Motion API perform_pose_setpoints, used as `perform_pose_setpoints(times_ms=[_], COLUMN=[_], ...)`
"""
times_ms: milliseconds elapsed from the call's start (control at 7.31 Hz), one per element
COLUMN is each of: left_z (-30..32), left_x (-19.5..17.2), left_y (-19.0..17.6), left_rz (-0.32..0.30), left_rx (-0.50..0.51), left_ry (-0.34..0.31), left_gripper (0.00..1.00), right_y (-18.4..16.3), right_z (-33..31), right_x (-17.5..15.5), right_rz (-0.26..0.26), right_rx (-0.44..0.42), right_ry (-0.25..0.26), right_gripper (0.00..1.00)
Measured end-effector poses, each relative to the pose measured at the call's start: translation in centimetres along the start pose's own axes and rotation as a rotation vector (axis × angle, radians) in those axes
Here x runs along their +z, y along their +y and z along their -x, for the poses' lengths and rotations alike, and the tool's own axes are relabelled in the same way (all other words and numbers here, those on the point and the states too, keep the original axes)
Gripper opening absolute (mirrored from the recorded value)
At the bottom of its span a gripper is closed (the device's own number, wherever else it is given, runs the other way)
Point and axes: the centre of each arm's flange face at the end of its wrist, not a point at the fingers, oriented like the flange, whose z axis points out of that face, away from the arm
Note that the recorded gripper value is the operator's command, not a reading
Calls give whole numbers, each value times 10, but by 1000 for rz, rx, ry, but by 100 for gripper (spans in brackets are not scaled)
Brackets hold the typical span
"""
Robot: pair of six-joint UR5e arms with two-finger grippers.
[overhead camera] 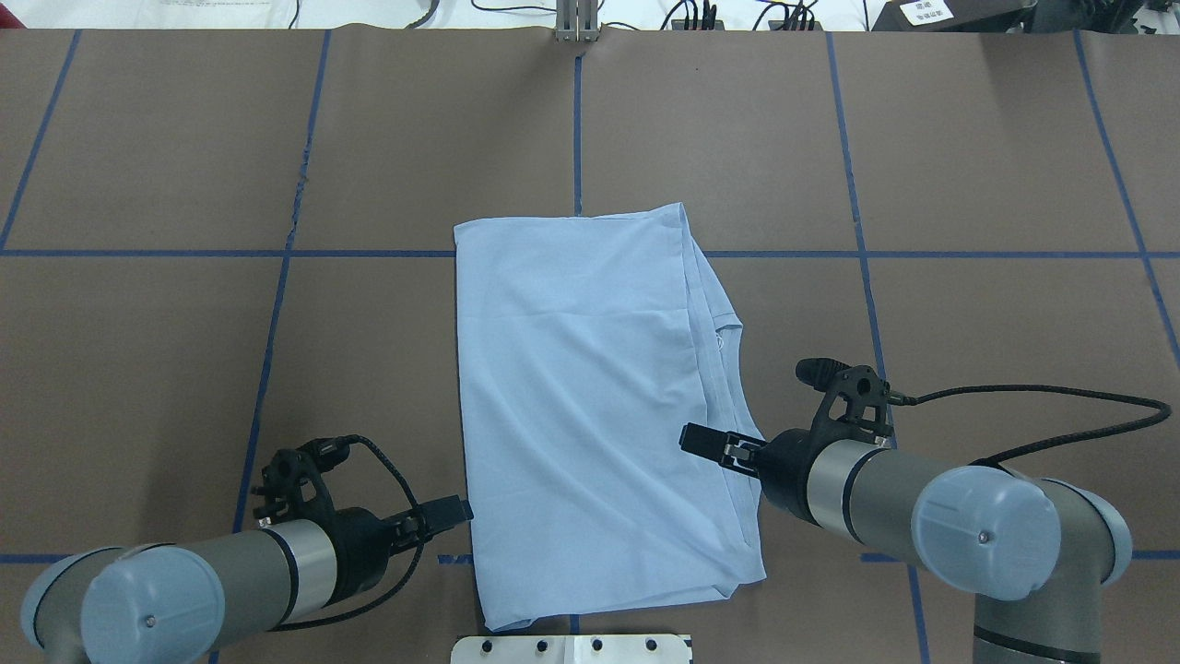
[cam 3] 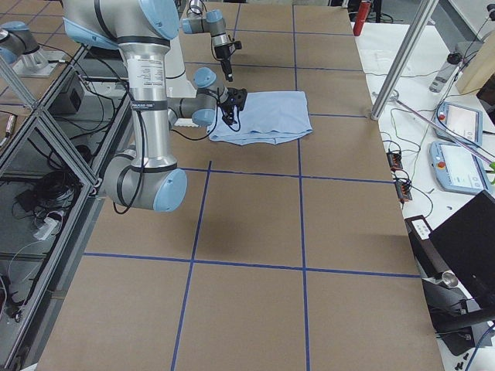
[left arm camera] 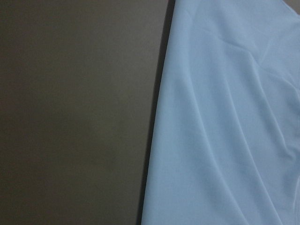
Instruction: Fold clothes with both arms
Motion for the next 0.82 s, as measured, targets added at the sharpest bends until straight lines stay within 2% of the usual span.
perform_pose_setpoints(times_ms=[274,684,821], left_z=[-3,0,-2], left_x=[16,29,32], left_y=[28,47,53], left_rz=[35,59,66], left_rx=[-29,-28,-27], left_ry=[-7,-23,-23], left_gripper=[83,82,77], right_y=[0,0,0], right_z=[0,-1,-2], right_x=[0,3,3], right_rz=[0,-1,0], right_rx=[4,13,14], right_ry=[1,5,5], right_gripper=[100,100,100])
